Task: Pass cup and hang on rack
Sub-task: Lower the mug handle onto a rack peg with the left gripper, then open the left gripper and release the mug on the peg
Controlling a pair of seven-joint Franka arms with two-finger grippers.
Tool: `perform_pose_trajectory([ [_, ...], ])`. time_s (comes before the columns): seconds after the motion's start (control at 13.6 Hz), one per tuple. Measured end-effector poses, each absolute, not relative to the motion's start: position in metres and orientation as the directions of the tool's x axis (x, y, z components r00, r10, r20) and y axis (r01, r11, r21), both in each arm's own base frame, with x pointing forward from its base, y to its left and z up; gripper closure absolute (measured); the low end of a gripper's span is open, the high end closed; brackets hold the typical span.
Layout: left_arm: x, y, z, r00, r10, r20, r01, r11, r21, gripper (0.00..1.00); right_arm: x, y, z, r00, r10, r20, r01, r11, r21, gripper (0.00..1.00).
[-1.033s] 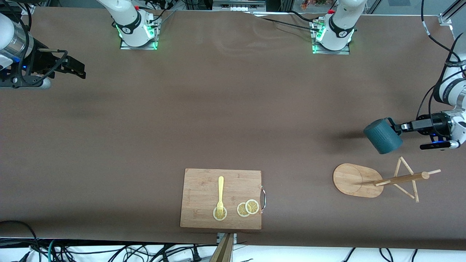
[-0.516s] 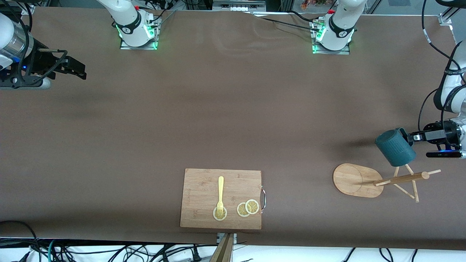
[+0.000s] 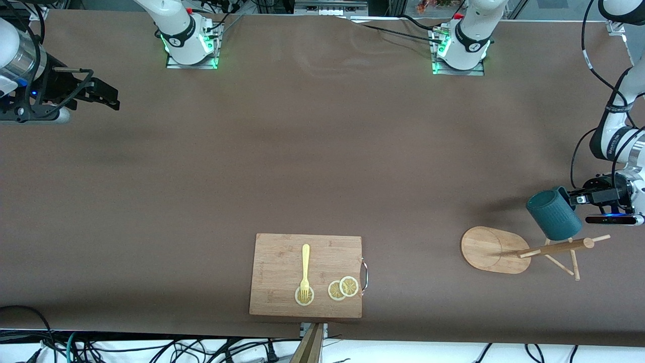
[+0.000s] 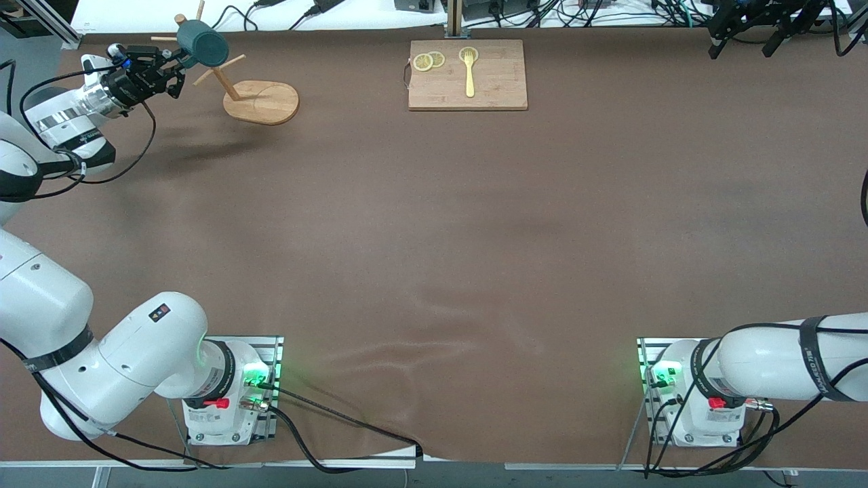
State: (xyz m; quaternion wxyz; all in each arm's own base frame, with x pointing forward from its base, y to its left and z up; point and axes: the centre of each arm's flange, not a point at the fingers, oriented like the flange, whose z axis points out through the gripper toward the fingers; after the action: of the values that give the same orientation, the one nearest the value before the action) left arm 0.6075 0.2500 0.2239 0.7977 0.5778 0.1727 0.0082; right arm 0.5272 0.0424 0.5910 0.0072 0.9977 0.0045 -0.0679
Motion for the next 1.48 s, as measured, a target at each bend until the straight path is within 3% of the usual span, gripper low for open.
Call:
perform_pose_trajectory([
  [0.37,0.601,0.276,0.212,0.949,0.200,-0.245,0.160,0.367,0.917,0.78,0.527,0.042,0.591,0.991,0.008,-0.136,0.010,-1.000,0.013,0.00],
  [0.52,0.598,0.282,0.205,0.949,0.198,-0.246,0.158,0.376,0.913,0.74,0.527,0.042,0.591,0.991,0.008,-0.136,0.010,-1.000,0.013,0.00],
  [0.59,0.598,0.283,0.204,0.950,0.196,-0.242,0.154,0.379,0.912,0.68,0.527,0.042,0.591,0.991,0.008,-0.136,0.010,-1.000,0.013,0.00],
  [0.96,0.596,0.286,0.204,0.957,0.196,-0.216,0.132,0.367,0.921,0.15,0.527,0.043,0.591,0.991,0.008,-0.136,0.010,-1.000,0.013,0.00],
  [1.11,0.595,0.293,0.211,0.971,0.160,-0.176,0.130,0.262,0.956,0.00,0.527,0.043,0.591,0.991,0.008,-0.136,0.010,-1.000,0.013,0.00],
  [1.48,0.604,0.300,0.272,0.994,0.018,-0.106,0.107,-0.096,0.990,0.00,0.527,0.042,0.591,0.991,0.008,-0.136,0.010,-1.000,0.013,0.00],
])
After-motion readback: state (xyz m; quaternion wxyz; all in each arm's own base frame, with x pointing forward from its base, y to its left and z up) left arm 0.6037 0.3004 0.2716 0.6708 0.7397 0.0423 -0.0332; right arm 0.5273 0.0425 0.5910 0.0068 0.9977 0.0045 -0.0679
